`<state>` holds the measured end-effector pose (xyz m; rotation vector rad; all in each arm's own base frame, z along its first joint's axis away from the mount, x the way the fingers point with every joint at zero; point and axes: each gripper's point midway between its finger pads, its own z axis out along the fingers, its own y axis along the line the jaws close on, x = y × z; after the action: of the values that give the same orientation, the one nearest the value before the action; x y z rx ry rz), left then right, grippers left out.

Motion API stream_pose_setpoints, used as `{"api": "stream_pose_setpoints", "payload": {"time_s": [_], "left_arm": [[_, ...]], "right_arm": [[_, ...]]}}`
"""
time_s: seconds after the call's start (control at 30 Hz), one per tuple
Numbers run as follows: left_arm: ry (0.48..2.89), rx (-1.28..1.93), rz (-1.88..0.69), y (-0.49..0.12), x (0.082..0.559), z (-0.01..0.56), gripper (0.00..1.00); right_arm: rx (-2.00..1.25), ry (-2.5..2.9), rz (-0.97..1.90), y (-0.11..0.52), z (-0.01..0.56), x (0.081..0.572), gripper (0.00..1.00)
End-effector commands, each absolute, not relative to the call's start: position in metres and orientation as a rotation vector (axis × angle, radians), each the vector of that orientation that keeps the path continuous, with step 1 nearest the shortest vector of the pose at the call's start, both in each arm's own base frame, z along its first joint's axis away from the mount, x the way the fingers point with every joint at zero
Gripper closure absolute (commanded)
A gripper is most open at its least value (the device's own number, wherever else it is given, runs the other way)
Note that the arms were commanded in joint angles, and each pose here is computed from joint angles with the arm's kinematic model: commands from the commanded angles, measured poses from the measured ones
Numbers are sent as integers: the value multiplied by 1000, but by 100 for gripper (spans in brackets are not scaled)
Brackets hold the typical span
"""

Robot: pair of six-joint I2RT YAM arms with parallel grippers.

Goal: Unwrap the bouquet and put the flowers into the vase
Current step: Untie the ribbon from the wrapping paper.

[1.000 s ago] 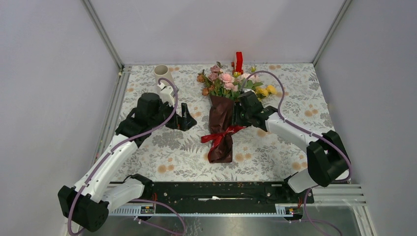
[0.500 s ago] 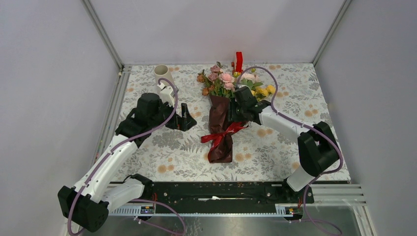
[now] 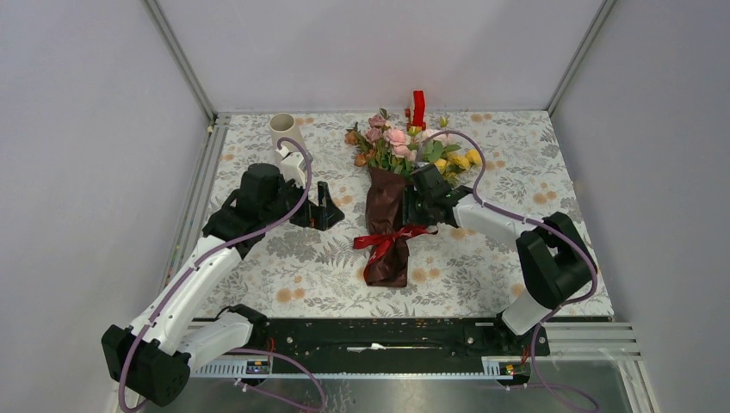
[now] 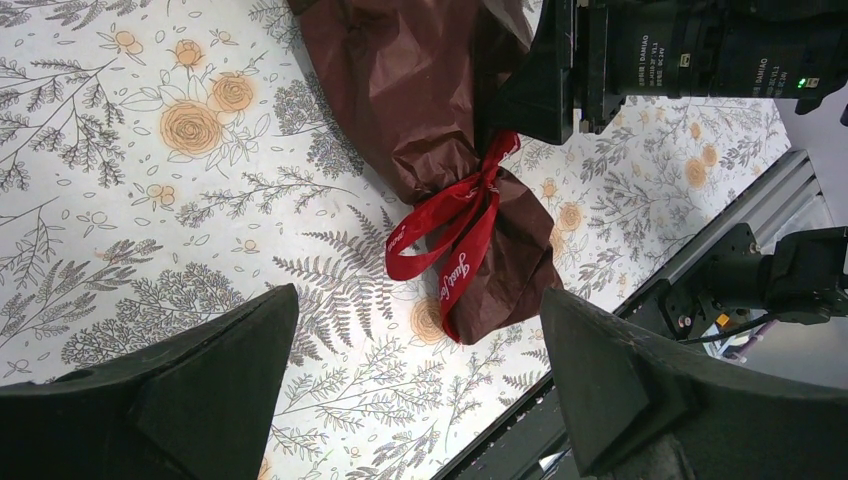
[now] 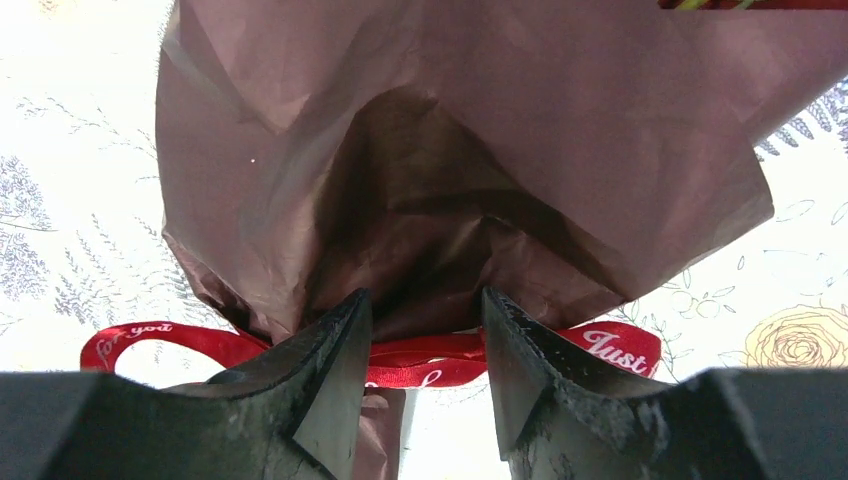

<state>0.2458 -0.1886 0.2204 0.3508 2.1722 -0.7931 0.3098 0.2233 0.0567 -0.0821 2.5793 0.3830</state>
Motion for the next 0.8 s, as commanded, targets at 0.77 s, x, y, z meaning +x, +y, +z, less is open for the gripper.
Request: {"api": "stream_pose_setpoints", "payload": {"time_s": [0.77], "left_arm": [[2125,366,-842,-195,248,230,1]], "right_arm": [[62,2533,593,242,77,290,68]]}}
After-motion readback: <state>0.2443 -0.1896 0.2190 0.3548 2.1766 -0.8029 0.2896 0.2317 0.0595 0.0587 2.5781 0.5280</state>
